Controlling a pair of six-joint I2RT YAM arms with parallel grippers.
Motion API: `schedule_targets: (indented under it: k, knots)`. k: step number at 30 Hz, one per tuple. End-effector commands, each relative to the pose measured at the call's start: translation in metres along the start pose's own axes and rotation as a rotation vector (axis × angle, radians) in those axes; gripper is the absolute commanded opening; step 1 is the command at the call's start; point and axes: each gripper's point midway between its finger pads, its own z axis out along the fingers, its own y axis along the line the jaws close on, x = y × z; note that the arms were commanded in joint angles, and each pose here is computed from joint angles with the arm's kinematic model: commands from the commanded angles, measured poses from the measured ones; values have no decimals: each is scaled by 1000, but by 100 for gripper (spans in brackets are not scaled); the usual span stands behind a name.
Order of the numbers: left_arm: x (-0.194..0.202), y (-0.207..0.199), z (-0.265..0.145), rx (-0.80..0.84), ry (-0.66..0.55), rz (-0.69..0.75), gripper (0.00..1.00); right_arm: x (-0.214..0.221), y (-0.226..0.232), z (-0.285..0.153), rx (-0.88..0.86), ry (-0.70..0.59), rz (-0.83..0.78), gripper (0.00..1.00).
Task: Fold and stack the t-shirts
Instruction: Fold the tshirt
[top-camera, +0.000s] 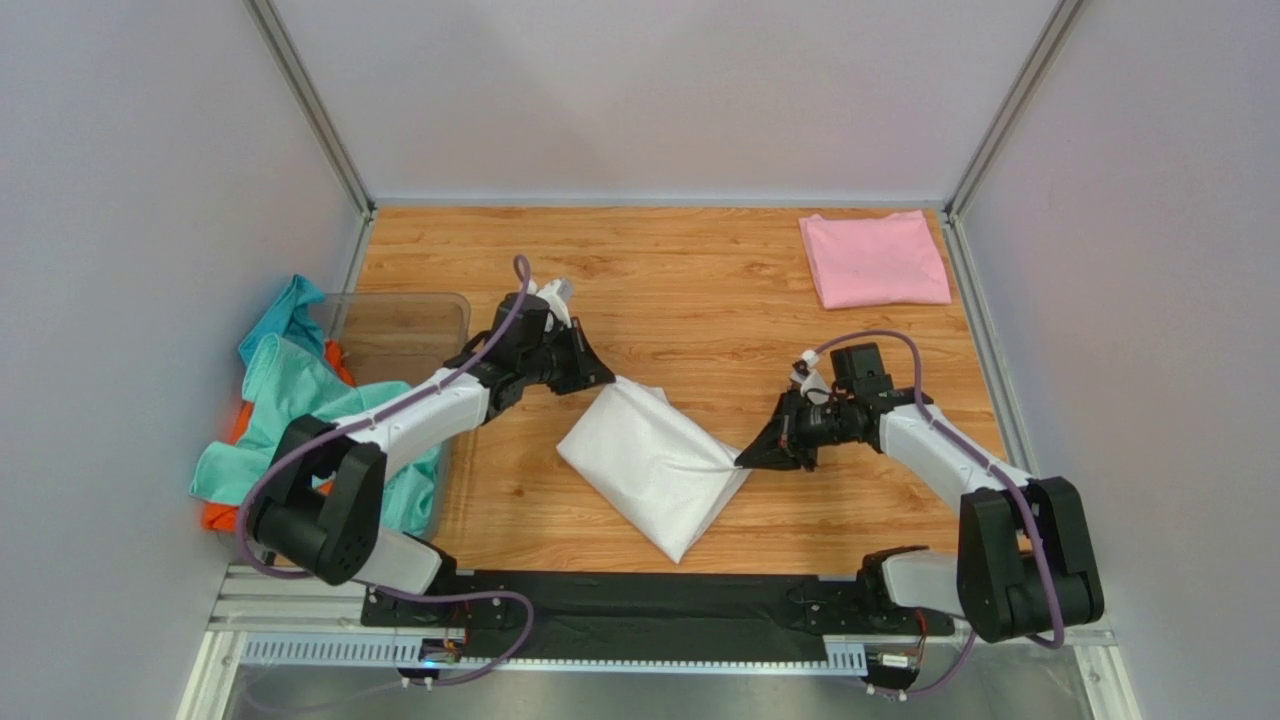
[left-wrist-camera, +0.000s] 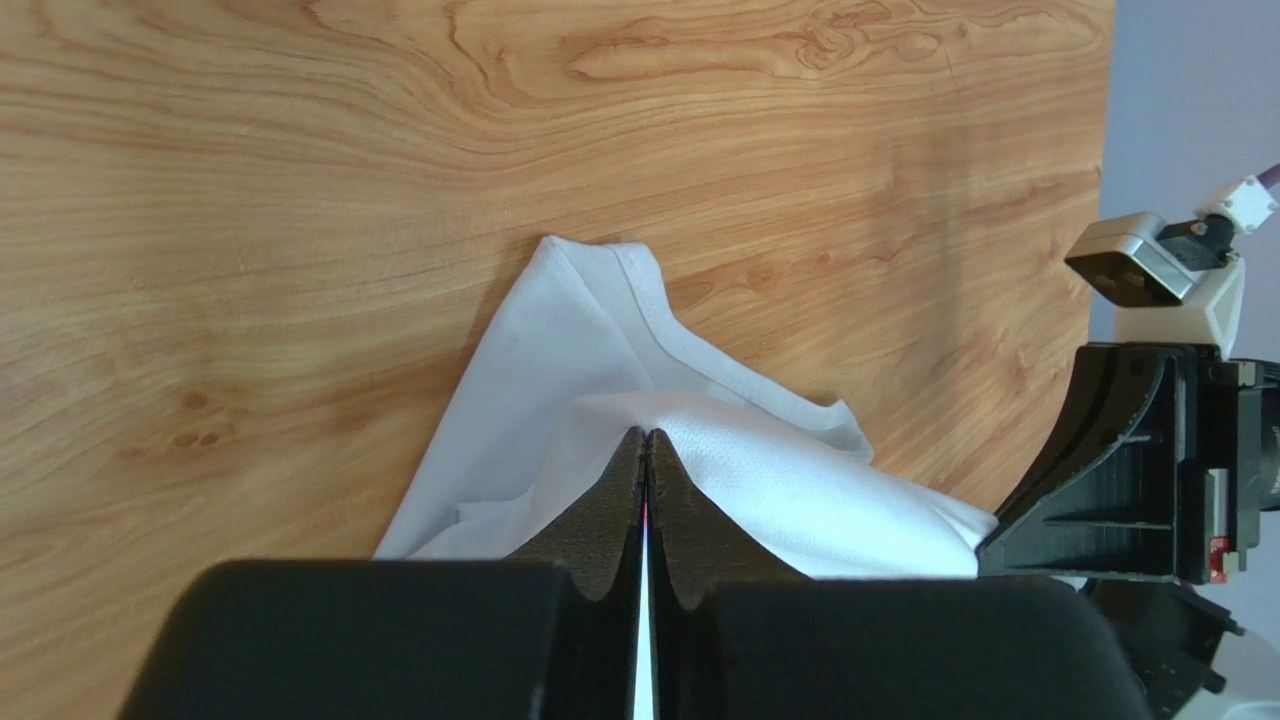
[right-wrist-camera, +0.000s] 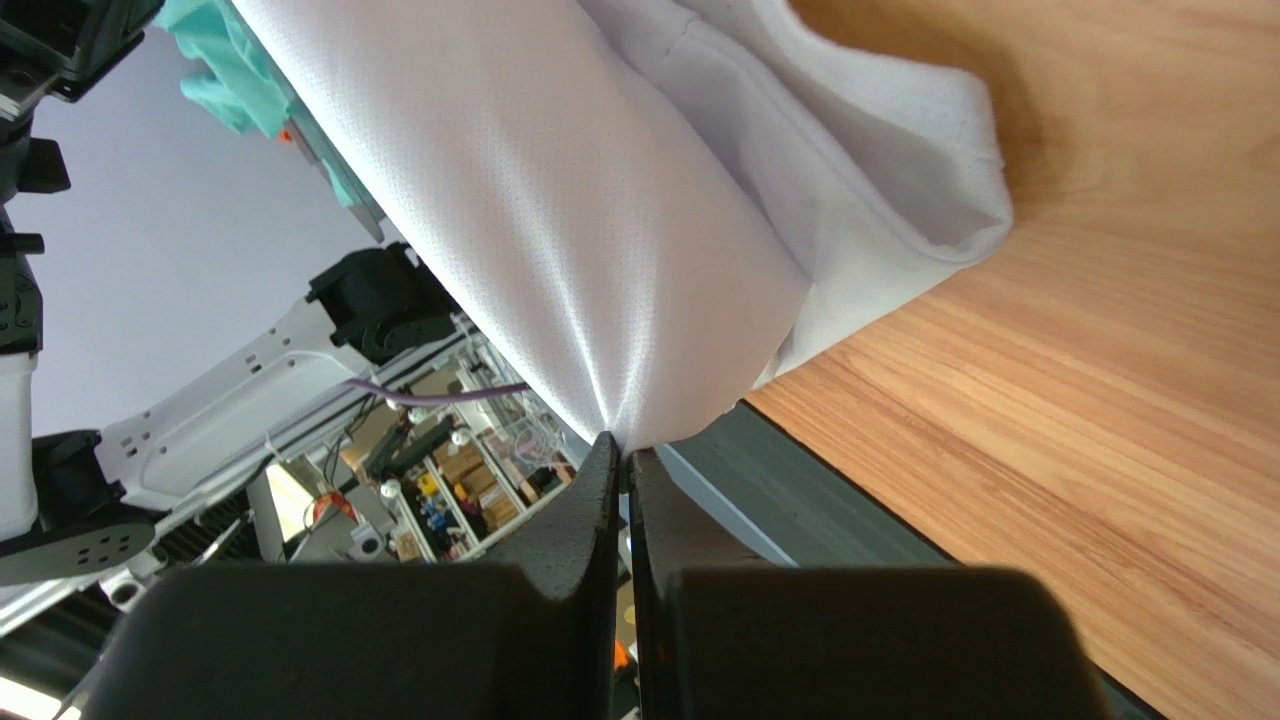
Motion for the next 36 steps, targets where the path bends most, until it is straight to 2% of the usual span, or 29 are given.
schedule_targets:
  k: [1,6,13,18,24,25,26,27,28,29,30,31,32,34,36]
  knots:
    - [-25,-26,10,105,-49,74,0,-16,-4,-5,22,-64,-17,0]
    - [-18,-22,32,123,12,71,0,-25,-16,-3,34,-72,9,0]
    - [-17,-23,52,148,40,122,0,-34,-41,3,82,-75,61,1]
    - [-9,-24,68,172,87,169,0,-45,-57,0,131,-111,71,5]
    - [-3,-20,85,162,136,190,10,-46,-72,1,163,-110,89,9]
    - [-5,-23,86,172,139,197,16,-47,-73,1,167,-112,87,15]
    - [-3,-22,87,175,149,194,35,-48,-73,0,166,-117,89,22]
    - [-4,-26,87,188,147,199,44,-47,-71,-1,159,-116,92,38]
    - [-5,-27,85,191,142,202,54,-48,-68,-4,150,-125,82,47]
    - [-9,-34,79,202,124,220,71,-51,-63,-7,143,-137,65,53]
    - [-9,-35,75,193,126,228,80,-50,-62,-10,154,-139,63,59]
    - [-14,-37,72,176,112,240,83,-50,-60,-13,158,-148,54,67]
    - [-20,-42,64,176,95,270,86,-52,-52,-20,161,-174,24,70]
    - [-23,-40,54,129,96,282,90,-51,-44,-27,163,-196,-6,99]
    - [-26,-45,37,115,71,301,91,-47,-30,-39,156,-223,-52,100]
